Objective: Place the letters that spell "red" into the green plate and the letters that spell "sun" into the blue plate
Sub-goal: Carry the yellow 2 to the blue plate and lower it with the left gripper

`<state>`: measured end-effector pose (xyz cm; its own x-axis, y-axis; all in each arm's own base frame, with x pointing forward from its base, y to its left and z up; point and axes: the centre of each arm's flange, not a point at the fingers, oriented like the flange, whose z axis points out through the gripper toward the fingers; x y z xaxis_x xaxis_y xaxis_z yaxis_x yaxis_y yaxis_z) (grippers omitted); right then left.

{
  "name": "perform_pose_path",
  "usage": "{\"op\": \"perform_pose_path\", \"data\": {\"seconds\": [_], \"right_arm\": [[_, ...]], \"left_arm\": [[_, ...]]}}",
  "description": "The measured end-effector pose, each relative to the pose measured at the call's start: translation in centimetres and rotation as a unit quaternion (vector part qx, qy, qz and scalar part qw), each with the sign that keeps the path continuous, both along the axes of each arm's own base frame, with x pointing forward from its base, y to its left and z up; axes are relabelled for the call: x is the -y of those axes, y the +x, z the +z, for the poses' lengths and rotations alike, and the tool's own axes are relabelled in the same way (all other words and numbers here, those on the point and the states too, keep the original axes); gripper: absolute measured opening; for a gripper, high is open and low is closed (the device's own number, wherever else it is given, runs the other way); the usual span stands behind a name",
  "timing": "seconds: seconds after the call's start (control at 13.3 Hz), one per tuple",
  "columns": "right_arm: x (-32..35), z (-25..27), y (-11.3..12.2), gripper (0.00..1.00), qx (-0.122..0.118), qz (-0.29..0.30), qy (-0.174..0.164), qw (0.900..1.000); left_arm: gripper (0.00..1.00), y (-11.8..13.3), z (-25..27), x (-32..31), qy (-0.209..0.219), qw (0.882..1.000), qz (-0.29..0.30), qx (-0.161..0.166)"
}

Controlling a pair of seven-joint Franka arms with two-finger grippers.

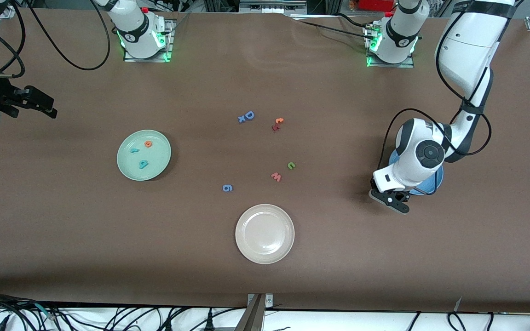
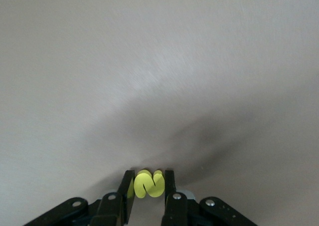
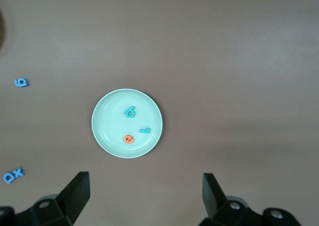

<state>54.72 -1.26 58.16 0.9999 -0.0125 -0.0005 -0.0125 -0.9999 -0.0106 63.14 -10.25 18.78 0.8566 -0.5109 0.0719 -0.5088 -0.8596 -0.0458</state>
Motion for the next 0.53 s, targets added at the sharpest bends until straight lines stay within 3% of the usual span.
{"op": "perform_pose_path", "data": {"seconds": [0.3,0.53], "right_arm": [[0.0,0.0,0.0,1.00,0.000,0.000,0.000,1.000],[0.0,0.0,0.0,1.00,0.000,0.000,0.000,1.000]], "left_arm": [[0.28,0.8,4.7,-1.3,0.015,0.999,-0.022,-0.029],[0.28,1.0,6.1,-5.2,0.022,0.996,-0.079,-0.037]]}}
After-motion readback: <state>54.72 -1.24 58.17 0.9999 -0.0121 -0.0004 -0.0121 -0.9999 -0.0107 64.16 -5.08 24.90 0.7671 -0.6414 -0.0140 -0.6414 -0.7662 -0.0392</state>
